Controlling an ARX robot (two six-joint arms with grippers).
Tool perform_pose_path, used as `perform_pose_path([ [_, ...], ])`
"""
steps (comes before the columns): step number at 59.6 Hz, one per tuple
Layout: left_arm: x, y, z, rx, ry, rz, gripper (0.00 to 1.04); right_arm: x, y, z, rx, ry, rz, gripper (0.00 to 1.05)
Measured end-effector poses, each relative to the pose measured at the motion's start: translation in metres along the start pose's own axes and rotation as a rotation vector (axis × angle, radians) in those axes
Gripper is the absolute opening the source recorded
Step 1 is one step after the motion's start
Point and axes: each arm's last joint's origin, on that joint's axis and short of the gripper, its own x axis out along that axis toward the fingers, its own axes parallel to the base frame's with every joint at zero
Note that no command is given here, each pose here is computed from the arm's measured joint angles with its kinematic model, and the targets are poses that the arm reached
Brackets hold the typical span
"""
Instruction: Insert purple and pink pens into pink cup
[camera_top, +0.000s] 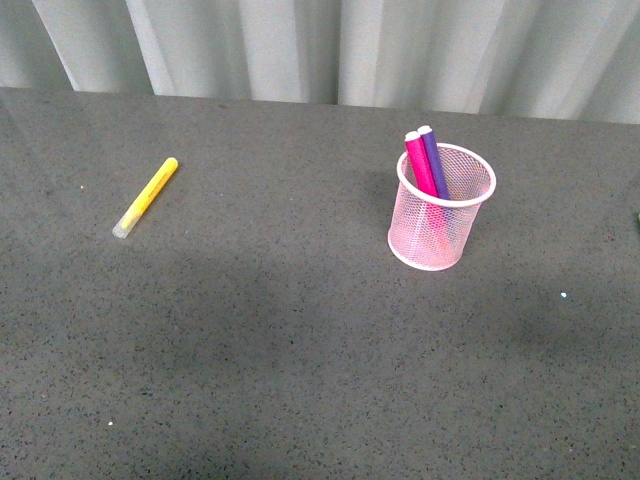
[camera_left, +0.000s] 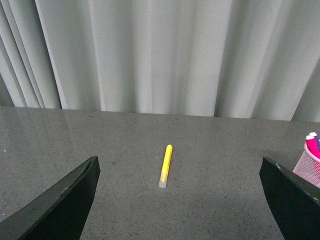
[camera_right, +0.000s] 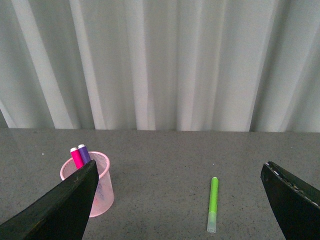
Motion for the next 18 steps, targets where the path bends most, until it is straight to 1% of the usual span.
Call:
perform_pose_path([
  [18, 0.0, 0.0, 0.0, 0.0, 0.0, 0.0, 0.98, 0.0, 0.0, 0.0, 0.0, 0.0, 0.0, 0.98],
])
